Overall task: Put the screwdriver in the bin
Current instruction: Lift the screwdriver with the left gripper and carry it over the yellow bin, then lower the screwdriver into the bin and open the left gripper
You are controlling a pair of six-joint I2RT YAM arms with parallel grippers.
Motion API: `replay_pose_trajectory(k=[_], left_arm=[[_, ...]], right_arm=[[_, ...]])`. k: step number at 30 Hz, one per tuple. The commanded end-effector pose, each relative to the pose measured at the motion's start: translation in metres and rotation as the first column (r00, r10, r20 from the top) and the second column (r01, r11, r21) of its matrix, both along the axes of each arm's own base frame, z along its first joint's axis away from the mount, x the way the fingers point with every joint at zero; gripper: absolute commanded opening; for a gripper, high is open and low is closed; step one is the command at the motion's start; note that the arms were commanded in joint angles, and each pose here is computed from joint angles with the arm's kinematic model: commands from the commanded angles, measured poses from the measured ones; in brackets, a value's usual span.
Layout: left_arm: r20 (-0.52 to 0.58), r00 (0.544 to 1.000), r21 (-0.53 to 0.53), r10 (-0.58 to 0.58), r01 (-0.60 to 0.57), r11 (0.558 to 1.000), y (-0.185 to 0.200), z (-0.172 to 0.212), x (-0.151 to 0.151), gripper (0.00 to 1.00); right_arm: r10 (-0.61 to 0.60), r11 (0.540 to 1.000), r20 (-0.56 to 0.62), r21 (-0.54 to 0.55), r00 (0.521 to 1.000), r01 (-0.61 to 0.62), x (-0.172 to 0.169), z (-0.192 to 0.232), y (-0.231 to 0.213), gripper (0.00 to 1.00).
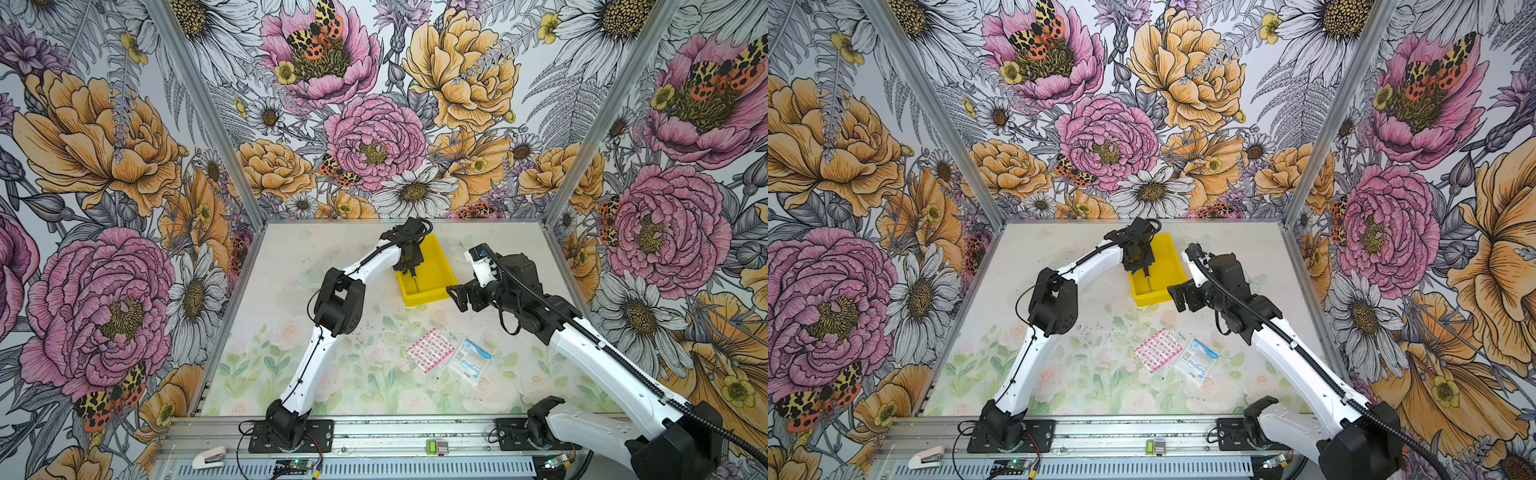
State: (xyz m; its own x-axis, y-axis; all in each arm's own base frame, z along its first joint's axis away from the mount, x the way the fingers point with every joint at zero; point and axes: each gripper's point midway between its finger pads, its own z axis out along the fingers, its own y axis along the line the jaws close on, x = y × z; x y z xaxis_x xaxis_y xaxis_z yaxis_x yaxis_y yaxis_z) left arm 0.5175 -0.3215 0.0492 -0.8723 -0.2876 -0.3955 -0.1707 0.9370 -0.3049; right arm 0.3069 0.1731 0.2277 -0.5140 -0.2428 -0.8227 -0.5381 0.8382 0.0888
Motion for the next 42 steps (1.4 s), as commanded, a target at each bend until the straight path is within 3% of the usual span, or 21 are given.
replay_pose_trajectory(k=[1,15,26,32,42], left_arm=[[0.017,1.0,0.007,0.026,-0.026,1.0,-0.002,-0.003,0.004,0.22],[-0.017,0.997,0.004,0.08,-0.08,0.997,0.002,-0.022,0.004,0.3],[-0.003,0.997,0.001,0.071,-0.071,0.997,0.003,-0.014,0.006,0.39],[0.028,0.999,-0.014,0.043,-0.043,0.999,-0.001,0.004,0.01,0.4],[0.136,0.991,-0.051,-0.004,0.011,0.999,-0.007,0.065,0.018,0.49]], right_arm=[[-0.015,1.0,-0.001,0.012,1.0,0.015,-0.001,0.002,-0.003,0.99],[-0.018,1.0,0.006,0.016,1.0,0.018,-0.001,0.003,-0.005,0.99],[-0.017,1.0,0.009,0.016,1.0,0.017,-0.002,0.004,-0.005,0.99],[-0.016,1.0,0.013,0.021,1.0,0.015,-0.002,0.007,-0.005,1.0],[-0.006,0.999,0.016,0.036,1.0,0.006,-0.004,0.01,-0.002,0.99]])
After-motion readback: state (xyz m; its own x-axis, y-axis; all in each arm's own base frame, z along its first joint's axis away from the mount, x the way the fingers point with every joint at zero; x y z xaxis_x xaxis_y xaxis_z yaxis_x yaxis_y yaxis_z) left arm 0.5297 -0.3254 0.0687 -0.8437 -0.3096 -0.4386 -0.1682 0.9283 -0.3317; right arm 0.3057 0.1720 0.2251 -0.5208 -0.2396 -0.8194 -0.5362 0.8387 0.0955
